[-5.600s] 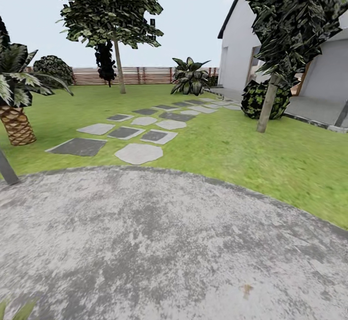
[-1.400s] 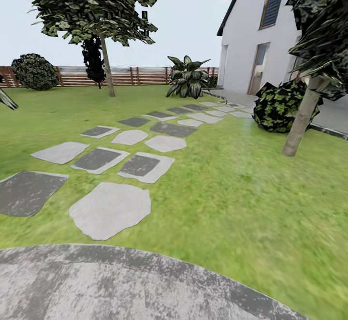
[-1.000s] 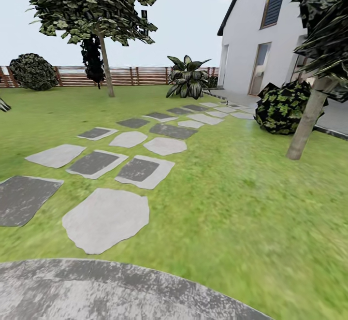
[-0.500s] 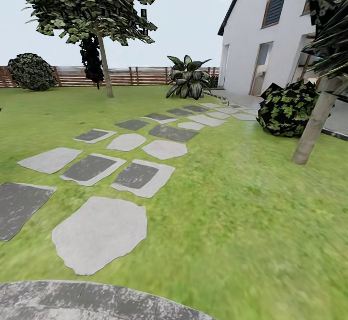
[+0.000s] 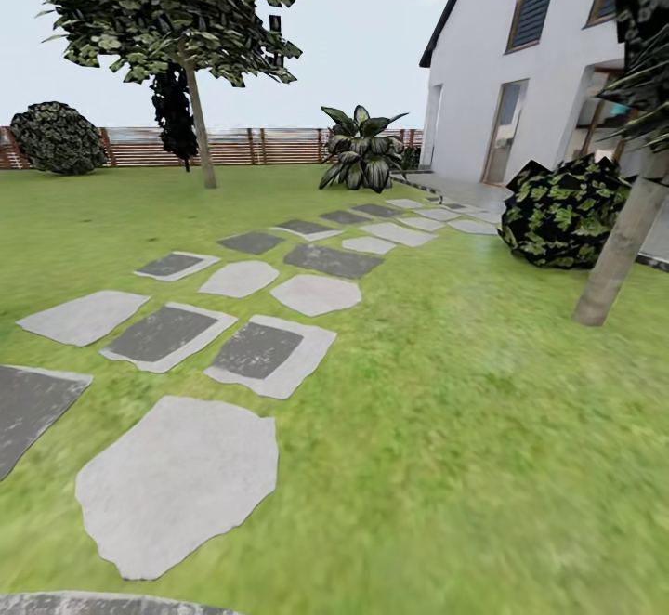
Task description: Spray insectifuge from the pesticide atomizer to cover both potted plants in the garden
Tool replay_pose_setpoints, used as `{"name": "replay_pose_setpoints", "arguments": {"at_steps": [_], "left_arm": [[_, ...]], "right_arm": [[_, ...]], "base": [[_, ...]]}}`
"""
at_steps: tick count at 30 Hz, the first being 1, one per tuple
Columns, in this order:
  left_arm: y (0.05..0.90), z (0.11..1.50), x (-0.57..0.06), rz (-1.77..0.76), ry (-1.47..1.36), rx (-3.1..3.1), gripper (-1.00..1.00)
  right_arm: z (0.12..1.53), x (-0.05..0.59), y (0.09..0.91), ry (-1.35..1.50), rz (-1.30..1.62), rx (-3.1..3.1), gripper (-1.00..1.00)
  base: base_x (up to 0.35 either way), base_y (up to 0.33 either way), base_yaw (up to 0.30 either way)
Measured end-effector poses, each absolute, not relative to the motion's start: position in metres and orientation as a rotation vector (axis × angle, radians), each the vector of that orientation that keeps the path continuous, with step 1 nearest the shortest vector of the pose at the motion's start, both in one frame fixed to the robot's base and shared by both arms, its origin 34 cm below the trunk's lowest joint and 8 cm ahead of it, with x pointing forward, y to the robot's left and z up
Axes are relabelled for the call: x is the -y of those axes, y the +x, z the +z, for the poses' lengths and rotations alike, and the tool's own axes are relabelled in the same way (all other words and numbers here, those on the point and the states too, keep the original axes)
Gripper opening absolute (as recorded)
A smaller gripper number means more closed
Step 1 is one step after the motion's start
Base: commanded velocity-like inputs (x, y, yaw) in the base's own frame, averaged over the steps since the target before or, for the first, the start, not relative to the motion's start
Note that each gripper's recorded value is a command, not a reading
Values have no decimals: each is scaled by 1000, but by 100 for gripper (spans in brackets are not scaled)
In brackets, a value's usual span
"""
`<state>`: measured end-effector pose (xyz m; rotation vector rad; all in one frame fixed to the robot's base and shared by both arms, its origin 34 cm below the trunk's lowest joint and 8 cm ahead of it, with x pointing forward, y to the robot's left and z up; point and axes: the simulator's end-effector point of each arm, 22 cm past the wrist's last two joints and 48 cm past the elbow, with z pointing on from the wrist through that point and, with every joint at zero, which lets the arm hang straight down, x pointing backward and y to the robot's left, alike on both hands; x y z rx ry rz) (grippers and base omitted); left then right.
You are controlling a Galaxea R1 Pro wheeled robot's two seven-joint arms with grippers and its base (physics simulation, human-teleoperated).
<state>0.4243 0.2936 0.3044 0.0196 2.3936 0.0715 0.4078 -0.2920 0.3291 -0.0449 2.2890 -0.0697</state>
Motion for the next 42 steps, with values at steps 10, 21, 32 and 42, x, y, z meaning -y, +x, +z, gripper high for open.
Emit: {"name": "replay_pose_setpoints", "arguments": {"at_steps": [10,21,32,42], "left_arm": [[424,304,-294,72,19,-2394,100],[424,304,-294,72,19,-2394,100],[424,304,-294,72,20,-2394,100],[424,304,-294,72,20,-2394,100]], "right_arm": [[329,292,408,-46,-69,-2289,100],[329,291,408,-47,-69,-2289,100],[329,292,408,-47,-69,-2289,100],[329,292,408,-44,-70,-2289,100]], "base": [[339,0,25],[339,0,250],[339,0,141],[339,0,2]]}}
